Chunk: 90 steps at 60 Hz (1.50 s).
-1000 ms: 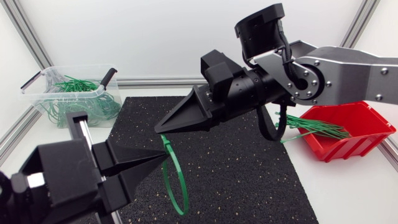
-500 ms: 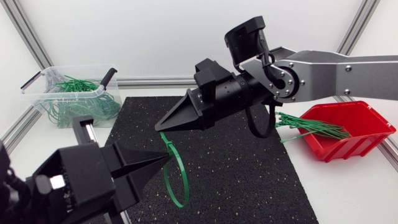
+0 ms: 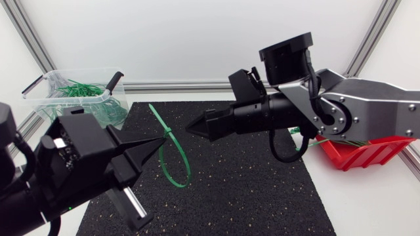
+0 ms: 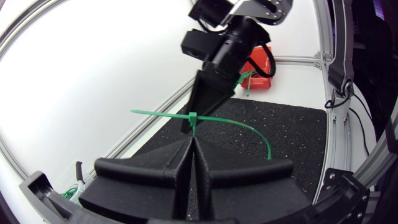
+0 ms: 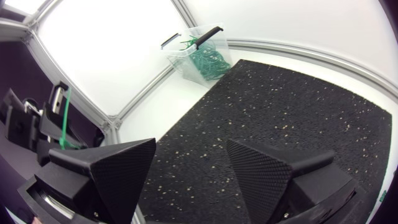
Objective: Take a green cable tie from the red box, thread the tail through the head to close it, then place it in the transparent bin on the left.
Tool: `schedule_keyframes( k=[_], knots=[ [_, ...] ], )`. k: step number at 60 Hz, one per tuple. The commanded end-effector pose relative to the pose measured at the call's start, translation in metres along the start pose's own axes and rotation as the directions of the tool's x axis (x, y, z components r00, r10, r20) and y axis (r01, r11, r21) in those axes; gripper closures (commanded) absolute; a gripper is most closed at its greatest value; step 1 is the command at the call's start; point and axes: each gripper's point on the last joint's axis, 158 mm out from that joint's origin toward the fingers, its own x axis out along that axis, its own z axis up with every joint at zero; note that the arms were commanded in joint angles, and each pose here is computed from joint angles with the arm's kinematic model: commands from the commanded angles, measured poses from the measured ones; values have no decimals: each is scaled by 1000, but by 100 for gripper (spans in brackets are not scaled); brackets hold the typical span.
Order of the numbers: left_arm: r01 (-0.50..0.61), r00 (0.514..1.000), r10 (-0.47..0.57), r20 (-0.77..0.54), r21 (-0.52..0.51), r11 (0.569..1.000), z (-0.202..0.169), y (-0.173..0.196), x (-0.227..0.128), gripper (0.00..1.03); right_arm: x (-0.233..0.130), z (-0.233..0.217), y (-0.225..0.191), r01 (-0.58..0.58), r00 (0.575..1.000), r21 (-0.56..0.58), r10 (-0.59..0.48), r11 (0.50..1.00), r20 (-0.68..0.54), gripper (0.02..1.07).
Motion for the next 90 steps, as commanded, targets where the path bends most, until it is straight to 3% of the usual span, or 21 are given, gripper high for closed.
schedule_keyframes(
  k=[1, 9, 18, 29, 38, 46, 53, 68, 70, 73, 78, 80, 90],
  knots=[
    [-25, 1000, 25, -14, -38, 999, -9, 7, 5, 100, -6, 1, -7, 64, 997, -95, -60, 993, 46, 5],
    [-111, 993, 108, -43, -73, 991, -18, 36, 10, 100, -21, 17, -29, 211, 974, -157, -194, 965, 118, 5],
    [-323, 945, 314, -93, -115, 939, -31, 112, 10, 100, -40, 29, -53, 382, 919, -215, -346, 899, 187, 5],
    [-594, 804, 568, -173, -196, 781, -55, 239, -11, 100, -57, 34, -76, 523, 850, -246, -475, 816, 229, 5],
    [-737, 676, 689, -261, -271, 619, -79, 334, -33, 100, -63, 32, -81, 552, 831, -238, -503, 799, 238, 6],
    [-795, 602, 724, -337, -335, 505, -101, 397, -44, 100, -69, 30, -82, 565, 822, -234, -514, 791, 246, 6],
    [-812, 579, 689, -436, -379, 443, -131, 437, -36, 100, -73, 27, -79, 567, 820, -235, -514, 789, 252, 6],
    [-835, 550, 600, -581, -374, 403, -203, 476, 7, 99, -82, 20, -73, 574, 815, -241, -519, 782, 259, 6],
    [-840, 542, 594, -595, -367, 399, -212, 480, 13, 93, -84, 18, -73, 576, 814, -240, -520, 782, 259, 6],
    [-840, 540, 552, -635, -360, 407, -228, 478, 21, 76, -86, 17, -72, 578, 812, -240, -522, 780, 259, 6],
    [-834, 535, 474, -699, -350, 426, -246, 467, 25, 21, -92, 16, -73, 585, 807, -235, -528, 776, 264, 6],
    [-834, 534, 468, -704, -348, 429, -248, 464, 25, 6, -94, 15, -73, 588, 805, -232, -533, 775, 262, 6],
    [-834, 535, 469, -703, -349, 427, -236, 443, 4, 3, -117, 16, -91, 638, 766, -226, -576, 736, 286, 6]
  ],
)
